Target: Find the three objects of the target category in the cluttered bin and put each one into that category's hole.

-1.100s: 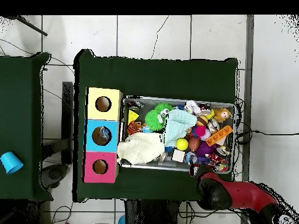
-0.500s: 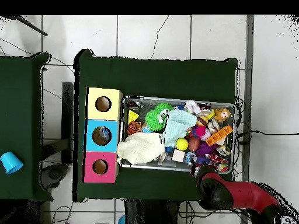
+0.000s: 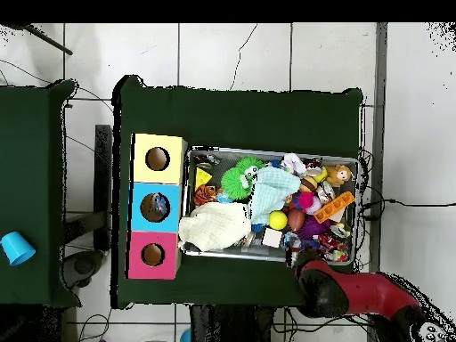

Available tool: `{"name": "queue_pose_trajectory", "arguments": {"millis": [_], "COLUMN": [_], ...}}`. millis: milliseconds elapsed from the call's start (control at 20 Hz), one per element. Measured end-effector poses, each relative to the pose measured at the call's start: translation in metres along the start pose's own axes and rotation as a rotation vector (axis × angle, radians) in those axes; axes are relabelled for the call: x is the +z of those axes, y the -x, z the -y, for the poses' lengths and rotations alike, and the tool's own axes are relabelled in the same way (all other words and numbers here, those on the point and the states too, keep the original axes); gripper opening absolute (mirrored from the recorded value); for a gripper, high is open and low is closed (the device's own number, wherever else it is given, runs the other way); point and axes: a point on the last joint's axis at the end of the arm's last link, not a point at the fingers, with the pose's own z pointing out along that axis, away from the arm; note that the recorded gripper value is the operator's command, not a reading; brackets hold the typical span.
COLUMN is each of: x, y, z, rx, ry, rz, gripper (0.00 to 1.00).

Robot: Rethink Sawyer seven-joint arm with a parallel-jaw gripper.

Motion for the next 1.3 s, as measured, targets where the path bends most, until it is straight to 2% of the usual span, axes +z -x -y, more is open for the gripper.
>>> {"name": "queue_pose_trajectory", "arguments": {"millis": [400,1300], "x": [0.001,0.013], "y": [0.006,-0.006], "z": [-0.016,-0.025], "rx": [-0.035,-0.027], "ry": [0.007,0.039], "rz": [0.000,-0.029], "gripper": [1.00,1.00]}}
